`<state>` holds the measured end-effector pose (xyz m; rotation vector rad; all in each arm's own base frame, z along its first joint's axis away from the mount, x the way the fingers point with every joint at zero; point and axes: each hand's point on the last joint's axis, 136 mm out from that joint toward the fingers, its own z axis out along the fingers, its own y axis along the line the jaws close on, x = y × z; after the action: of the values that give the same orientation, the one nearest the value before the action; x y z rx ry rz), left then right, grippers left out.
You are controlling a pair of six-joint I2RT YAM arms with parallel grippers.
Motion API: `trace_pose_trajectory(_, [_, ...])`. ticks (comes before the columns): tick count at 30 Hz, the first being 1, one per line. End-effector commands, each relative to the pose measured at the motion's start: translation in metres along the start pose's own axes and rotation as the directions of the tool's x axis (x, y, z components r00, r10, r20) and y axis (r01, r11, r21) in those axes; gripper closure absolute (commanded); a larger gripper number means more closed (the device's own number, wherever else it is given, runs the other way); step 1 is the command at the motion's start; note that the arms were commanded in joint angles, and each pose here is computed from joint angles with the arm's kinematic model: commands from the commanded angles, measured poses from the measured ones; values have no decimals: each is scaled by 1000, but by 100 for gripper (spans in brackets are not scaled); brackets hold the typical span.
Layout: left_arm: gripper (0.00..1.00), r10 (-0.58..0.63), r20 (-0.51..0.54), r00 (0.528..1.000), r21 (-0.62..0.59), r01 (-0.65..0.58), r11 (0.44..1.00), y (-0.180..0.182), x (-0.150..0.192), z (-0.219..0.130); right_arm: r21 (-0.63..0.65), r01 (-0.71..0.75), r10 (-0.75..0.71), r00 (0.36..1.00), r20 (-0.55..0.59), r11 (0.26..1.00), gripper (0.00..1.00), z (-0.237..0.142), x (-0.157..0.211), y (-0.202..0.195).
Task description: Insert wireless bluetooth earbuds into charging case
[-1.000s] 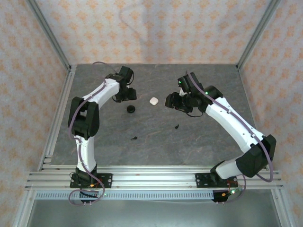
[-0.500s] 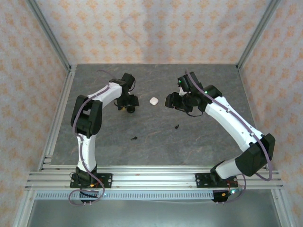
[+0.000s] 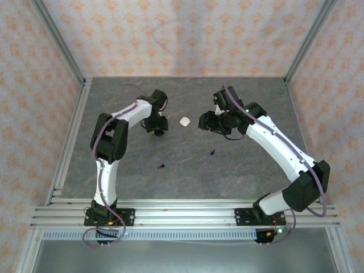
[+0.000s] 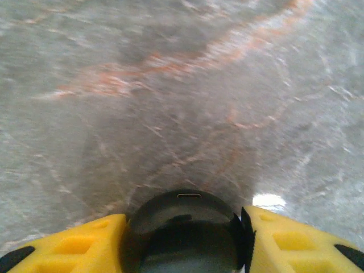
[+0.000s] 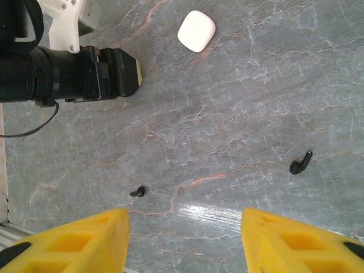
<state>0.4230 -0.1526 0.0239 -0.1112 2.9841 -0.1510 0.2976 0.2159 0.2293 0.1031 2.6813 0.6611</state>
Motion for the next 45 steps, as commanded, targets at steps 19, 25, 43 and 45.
trace_pose_trajectory(19, [53,603,454,656,277,-747,604,-98,77,-174,-357,-273,229,960,-162,893,47,-5,-12,22])
trace_pose_trajectory(25, [54,601,518,609,314,-789,529,-106,91,-218,-453,-220,132,967,-218,864,46,-19,-10,59])
trace_pose_trajectory(43, [54,574,582,577,335,-812,478,-107,113,-259,-455,-96,-106,911,-398,885,46,3,35,114])
trace_pose_trajectory(45, [54,567,588,577,333,-811,481,-106,113,-262,-460,-101,-114,902,-415,882,47,5,38,116])
